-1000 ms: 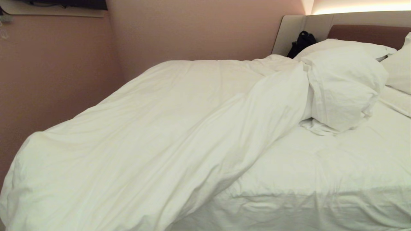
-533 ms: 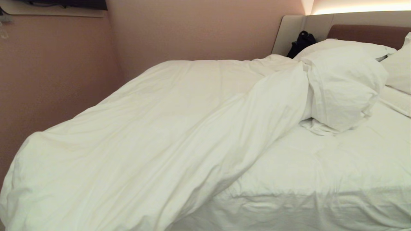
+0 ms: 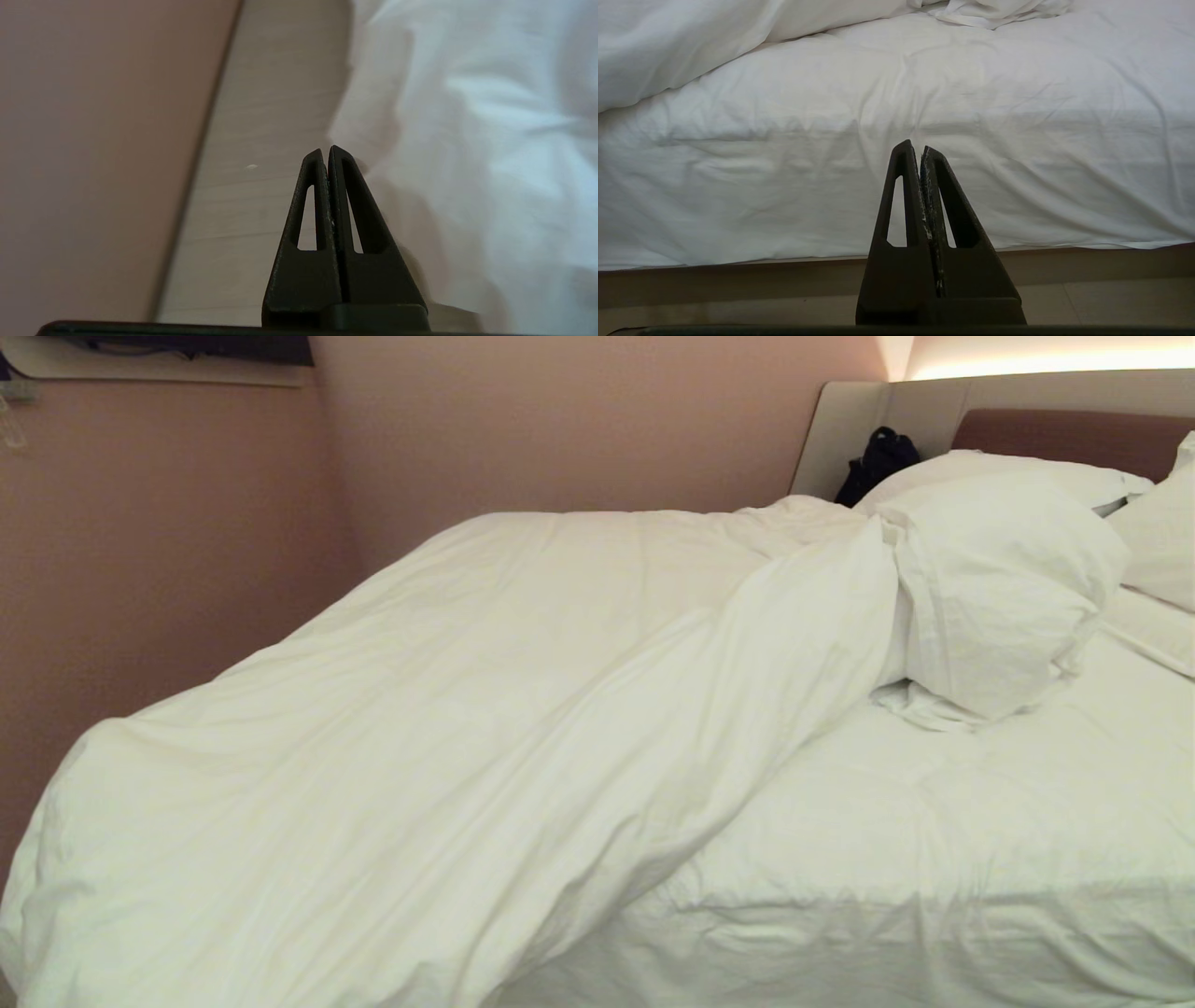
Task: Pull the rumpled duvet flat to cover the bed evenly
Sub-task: Flatten the corners of the folded blanket
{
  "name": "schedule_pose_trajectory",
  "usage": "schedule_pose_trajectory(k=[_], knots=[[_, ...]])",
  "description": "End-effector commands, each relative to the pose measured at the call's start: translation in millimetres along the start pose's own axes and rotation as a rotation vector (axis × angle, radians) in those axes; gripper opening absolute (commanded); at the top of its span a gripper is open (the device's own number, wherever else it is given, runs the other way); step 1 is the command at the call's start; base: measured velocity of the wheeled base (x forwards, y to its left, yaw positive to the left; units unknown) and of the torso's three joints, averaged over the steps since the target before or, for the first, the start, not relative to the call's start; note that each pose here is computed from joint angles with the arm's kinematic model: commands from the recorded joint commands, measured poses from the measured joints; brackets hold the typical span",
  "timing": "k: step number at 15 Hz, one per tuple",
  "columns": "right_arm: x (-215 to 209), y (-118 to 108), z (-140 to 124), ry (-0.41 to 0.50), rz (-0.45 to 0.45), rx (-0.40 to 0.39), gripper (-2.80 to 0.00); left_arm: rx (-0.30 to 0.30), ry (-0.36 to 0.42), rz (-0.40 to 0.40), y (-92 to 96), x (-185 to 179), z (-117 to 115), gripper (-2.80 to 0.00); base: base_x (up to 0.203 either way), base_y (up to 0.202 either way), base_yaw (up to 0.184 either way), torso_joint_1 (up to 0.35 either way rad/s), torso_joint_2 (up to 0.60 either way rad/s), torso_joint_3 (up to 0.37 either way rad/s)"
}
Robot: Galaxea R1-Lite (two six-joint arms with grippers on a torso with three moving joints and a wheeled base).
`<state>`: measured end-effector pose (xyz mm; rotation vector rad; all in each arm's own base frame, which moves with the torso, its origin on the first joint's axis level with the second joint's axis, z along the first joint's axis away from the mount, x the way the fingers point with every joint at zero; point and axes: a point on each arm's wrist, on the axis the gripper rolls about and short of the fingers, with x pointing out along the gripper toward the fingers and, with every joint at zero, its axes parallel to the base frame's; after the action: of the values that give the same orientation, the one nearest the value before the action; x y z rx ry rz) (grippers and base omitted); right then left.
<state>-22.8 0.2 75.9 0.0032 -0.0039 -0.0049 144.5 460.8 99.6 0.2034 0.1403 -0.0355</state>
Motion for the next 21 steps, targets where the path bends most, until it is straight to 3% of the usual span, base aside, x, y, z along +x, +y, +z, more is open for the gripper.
schedule_pose_trajectory(k=[1, 6, 9, 12, 16, 19, 21], knots=[[0, 0, 0, -0.001, 0.0, 0.0, -2.8, -0.042, -0.045, -0.074, -15.2, 2, -2, -2.8, 0.0, 0.0, 0.0, 0.0, 0.0, 0.0], [0, 0, 0, -0.001, 0.0, 0.0, -2.8, 0.028, -0.15, -0.176, -59.7, -11, 46, -2.8, 0.0, 0.0, 0.0, 0.0, 0.0, 0.0], [0, 0, 0, -0.001, 0.0, 0.0, -2.8, 0.006, -0.162, -0.211, -90.8, -10, 45, -2.8, 0.0, 0.0, 0.0, 0.0, 0.0, 0.0], [0, 0, 0, -0.001, 0.0, 0.0, -2.8, -0.037, -0.164, -0.228, -85.5, -6, 55, -2.8, 0.0, 0.0, 0.0, 0.0, 0.0, 0.0], [0, 0, 0, -0.001, 0.0, 0.0, -2.8, -0.036, -0.163, -0.215, -98.1, -18, 71, -2.8, 0.0, 0.0, 0.0, 0.0, 0.0, 0.0], [0, 0, 0, -0.001, 0.0, 0.0, -2.8, -0.012, -0.157, -0.161, -97.0, -38, 74, -2.8, 0.0, 0.0, 0.0, 0.0, 0.0, 0.0], [0, 0, 0, -0.001, 0.0, 0.0, -2.8, 0.062, -0.161, -0.131, -92.6, -46, 77, -2.8, 0.0, 0.0, 0.0, 0.0, 0.0, 0.0]])
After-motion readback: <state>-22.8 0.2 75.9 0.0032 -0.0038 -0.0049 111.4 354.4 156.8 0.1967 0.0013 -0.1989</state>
